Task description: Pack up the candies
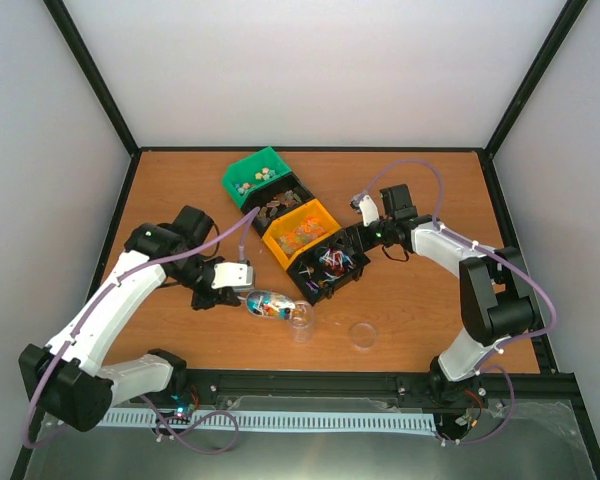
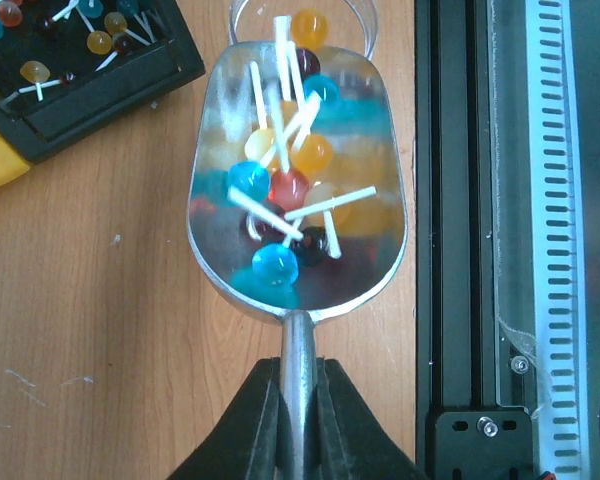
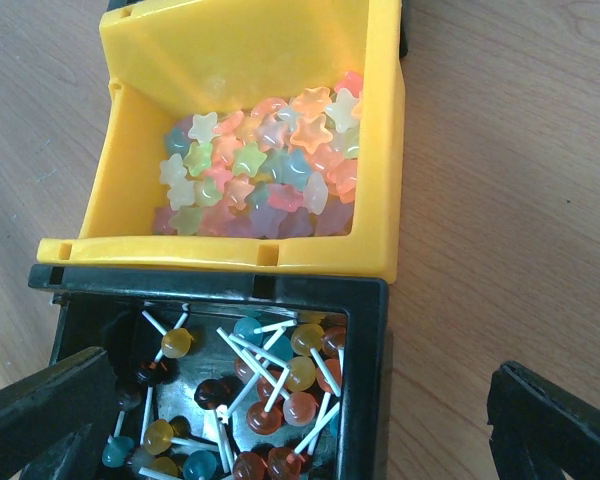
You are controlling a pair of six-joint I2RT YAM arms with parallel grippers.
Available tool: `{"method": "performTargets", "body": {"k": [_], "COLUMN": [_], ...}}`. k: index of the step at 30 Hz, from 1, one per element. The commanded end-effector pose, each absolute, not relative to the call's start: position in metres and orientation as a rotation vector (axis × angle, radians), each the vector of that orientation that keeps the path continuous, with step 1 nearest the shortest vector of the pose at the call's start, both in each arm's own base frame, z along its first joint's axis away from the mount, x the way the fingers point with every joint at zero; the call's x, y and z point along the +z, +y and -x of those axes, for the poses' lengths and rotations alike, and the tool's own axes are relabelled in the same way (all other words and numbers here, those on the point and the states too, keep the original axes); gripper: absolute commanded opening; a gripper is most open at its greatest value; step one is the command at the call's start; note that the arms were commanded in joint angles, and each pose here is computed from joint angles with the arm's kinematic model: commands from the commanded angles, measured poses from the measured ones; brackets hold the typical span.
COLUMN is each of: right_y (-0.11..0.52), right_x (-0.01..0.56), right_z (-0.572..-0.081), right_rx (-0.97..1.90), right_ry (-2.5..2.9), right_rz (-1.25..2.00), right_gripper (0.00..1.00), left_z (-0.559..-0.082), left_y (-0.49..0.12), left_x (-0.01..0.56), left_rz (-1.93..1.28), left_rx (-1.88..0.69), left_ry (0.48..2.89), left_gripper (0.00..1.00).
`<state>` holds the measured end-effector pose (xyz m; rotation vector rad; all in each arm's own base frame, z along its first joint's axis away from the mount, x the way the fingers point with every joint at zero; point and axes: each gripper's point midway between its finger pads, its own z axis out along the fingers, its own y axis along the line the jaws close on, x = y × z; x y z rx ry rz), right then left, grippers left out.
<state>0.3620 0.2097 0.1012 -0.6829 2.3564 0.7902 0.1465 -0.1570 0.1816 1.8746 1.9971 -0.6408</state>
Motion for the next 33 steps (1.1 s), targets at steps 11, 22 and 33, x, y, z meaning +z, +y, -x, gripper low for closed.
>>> {"method": "performTargets", "body": {"k": [11,22,33], "right_y": [0.207,0.206,0.207], "right_x": [0.11,0.108,0.107], "right_z": [-0.367,-0.364,-0.363], "right_rx": [0.777,0.786,0.794], "right_ry": [2.327,2.331,2.333], "right_rz": [0.665,0.654,0.651], "right_gripper": [1.0,1.0,1.0], "left_z": [-0.154,-0.162,-0.157], "left_y": [-0.167,-0.174,-0.177], "left_x": [0.199,0.206,0.212], "left_rz": [-1.899,-1.882,-1.951], "left_rx": [-0.567,-0.546,-0.538], "left_ry": [1.975,2.043,2.015], "left_gripper": [0.01,0.01,0.01]}}
